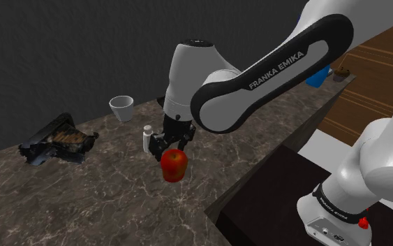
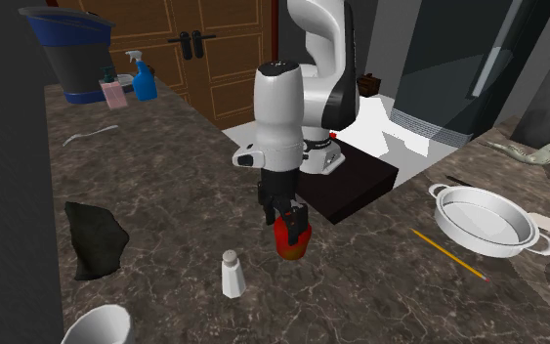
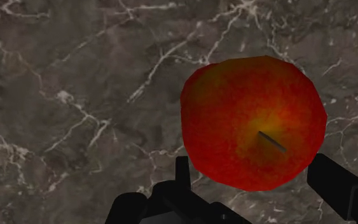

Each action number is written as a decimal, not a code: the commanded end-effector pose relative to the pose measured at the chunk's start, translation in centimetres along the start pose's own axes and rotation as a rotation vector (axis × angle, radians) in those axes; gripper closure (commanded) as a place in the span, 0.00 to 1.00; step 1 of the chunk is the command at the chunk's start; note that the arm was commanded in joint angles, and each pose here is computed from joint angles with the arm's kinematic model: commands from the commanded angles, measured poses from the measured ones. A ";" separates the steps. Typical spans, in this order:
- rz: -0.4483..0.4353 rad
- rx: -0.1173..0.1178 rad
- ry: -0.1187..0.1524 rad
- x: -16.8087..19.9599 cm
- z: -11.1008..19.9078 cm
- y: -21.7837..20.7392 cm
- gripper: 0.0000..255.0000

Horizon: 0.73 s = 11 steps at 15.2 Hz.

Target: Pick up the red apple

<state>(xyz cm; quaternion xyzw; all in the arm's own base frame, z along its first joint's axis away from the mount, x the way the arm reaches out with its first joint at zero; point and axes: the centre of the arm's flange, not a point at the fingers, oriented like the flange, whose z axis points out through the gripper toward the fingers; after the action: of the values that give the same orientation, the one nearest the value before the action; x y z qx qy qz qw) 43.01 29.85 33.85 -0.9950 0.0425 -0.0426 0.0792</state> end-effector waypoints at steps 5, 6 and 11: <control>0.000 -0.002 -0.004 0.0 0.1 0.0 1.00; 0.000 -0.002 -0.004 0.0 -0.4 -0.1 1.00; 0.000 -0.002 -0.004 0.3 -3.0 -0.5 1.00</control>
<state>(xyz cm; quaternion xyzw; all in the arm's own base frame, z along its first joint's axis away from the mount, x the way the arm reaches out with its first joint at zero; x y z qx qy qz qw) 43.10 29.89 36.41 -0.9952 0.0426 -0.0407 0.0781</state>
